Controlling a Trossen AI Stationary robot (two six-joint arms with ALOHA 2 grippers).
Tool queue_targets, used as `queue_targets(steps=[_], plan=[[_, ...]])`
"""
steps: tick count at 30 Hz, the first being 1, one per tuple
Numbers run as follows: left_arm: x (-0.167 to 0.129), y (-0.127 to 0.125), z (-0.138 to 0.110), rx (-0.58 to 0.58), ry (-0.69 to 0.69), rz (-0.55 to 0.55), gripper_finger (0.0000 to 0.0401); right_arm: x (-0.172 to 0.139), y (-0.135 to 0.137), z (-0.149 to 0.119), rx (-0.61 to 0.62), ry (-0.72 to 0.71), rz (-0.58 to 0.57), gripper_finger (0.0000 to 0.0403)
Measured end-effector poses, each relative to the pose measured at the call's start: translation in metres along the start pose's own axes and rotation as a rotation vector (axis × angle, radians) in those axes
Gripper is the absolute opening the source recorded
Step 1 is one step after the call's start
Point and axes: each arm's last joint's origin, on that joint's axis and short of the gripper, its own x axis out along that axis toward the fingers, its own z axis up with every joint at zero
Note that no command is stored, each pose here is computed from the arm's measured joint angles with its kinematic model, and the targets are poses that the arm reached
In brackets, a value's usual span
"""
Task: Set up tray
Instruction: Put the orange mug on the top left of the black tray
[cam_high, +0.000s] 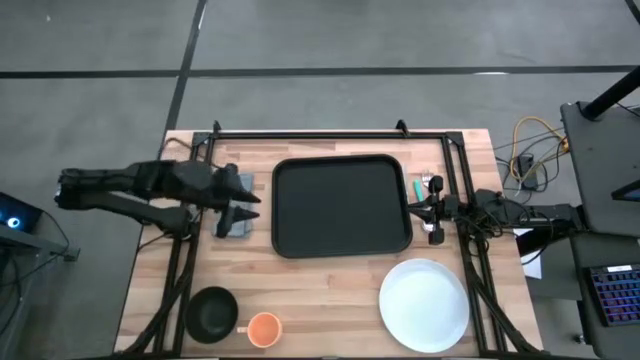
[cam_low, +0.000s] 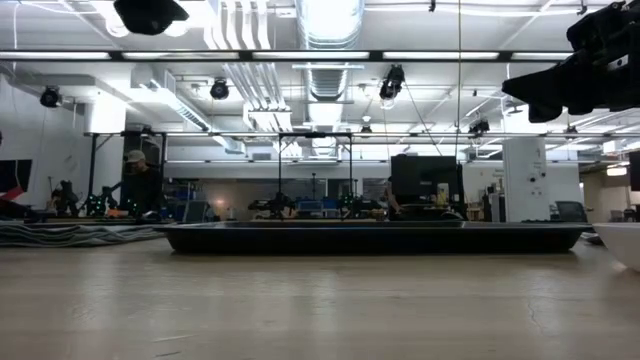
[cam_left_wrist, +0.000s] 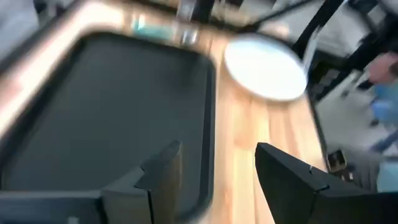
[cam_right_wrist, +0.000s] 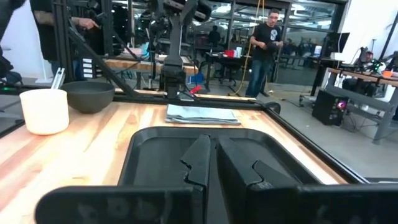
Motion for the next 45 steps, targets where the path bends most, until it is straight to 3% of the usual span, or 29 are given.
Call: queue_targets(steps=[5,9,12,19,24,28,31,38,45], plan=[[0.019,-0.025,0.025,-0.004,0.283,0.038,0.0181,0.0,0.0,-0.001,0.04,0.011,0.001,0.0018],[0.03,-0.062,0.042,0.084,0.359,-0.023,0.0177,0.0,0.0,-0.001,0.07,0.017,0.002,0.0018],[0.04,-0.093,0.041,0.191,0.432,-0.021,0.0174,0.001,0.0,-0.003,0.084,0.031,0.001,0.0018],[0.052,-0.144,0.022,0.28,0.489,0.164,0.0171,0.004,0.001,-0.006,0.121,0.075,0.0,0.0018],[0.063,-0.158,0.003,0.169,0.517,0.211,0.0171,0.005,0.001,-0.009,0.147,0.102,-0.002,0.0018],[0.07,-0.169,-0.012,0.054,0.549,0.176,0.0171,0.006,0.001,-0.01,0.142,0.12,-0.003,0.0018],[0.074,-0.18,-0.022,0.027,0.537,0.11,0.0171,0.007,0.0,-0.011,0.139,0.129,-0.029,0.0018],[0.084,-0.194,-0.059,-0.078,0.517,0.09,0.0171,0.008,-0.002,-0.012,0.116,0.138,-0.107,0.0018],[0.113,-0.192,-0.098,-0.132,0.488,0.065,0.0171,0.008,-0.002,-0.012,0.113,0.142,-0.107,0.0018]])
